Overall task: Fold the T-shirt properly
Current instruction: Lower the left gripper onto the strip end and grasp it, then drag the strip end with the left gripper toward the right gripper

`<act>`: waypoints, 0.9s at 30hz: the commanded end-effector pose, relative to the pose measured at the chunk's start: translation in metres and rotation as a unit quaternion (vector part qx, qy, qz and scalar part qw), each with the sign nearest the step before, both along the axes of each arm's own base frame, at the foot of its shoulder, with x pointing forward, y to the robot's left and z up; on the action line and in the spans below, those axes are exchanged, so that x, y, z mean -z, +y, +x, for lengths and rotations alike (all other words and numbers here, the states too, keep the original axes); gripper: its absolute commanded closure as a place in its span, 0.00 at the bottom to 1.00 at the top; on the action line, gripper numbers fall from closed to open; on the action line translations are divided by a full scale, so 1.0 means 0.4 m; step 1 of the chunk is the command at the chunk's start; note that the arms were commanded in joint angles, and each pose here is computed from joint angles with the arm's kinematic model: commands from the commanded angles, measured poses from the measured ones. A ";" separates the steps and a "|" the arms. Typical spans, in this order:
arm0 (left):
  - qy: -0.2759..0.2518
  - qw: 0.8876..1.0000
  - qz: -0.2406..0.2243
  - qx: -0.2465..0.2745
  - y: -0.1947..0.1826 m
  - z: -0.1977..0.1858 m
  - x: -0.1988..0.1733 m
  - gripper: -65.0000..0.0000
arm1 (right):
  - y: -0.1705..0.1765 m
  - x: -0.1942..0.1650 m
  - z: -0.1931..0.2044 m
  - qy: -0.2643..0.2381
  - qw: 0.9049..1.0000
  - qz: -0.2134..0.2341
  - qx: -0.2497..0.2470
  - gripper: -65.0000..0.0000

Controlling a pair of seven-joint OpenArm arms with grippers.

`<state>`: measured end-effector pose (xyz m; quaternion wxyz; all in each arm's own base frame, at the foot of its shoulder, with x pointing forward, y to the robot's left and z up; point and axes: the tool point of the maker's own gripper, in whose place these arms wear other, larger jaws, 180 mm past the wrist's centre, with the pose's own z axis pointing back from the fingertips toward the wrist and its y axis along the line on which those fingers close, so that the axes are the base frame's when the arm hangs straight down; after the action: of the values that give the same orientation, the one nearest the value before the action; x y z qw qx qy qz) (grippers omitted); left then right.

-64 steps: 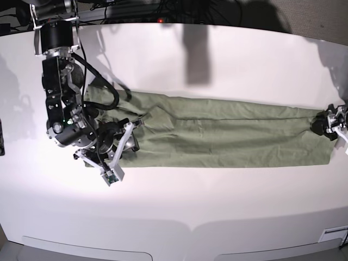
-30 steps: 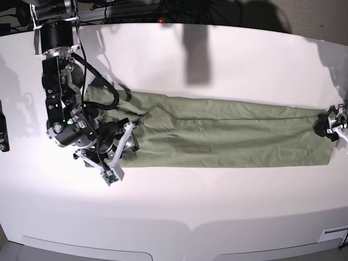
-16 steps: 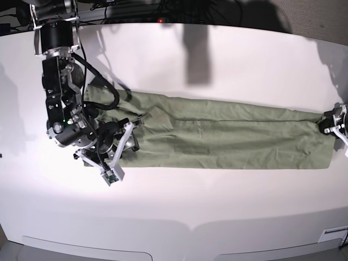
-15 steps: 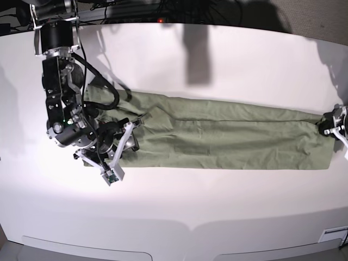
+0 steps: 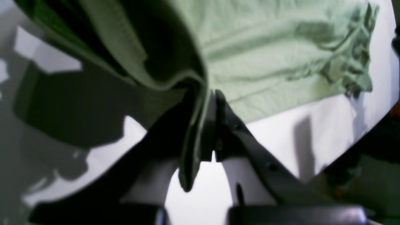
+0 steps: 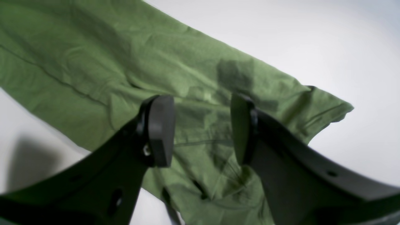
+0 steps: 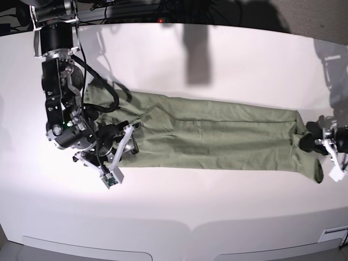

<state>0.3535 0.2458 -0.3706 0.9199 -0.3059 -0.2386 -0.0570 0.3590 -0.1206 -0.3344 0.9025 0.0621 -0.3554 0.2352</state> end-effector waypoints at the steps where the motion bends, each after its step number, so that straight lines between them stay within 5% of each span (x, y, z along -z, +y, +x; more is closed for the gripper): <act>1: -0.022 1.000 -0.005 0.005 -0.007 0.018 -0.032 1.00 | -0.002 -0.047 0.031 -0.031 0.999 0.006 0.003 0.55; 13: -0.013 0.991 -0.122 0.052 -0.332 -0.019 0.043 1.00 | -0.005 -0.041 0.026 -0.024 1.000 0.003 0.006 0.55; 27: -0.013 0.985 -0.162 0.065 -0.453 -0.024 0.045 1.00 | -0.005 -0.042 0.027 -0.024 1.000 0.003 0.005 0.55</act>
<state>0.3285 0.0647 -0.4066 0.8613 -0.4577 -0.2067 -0.0774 0.3588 -0.1214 -0.3349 0.9057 0.0606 -0.3508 0.2303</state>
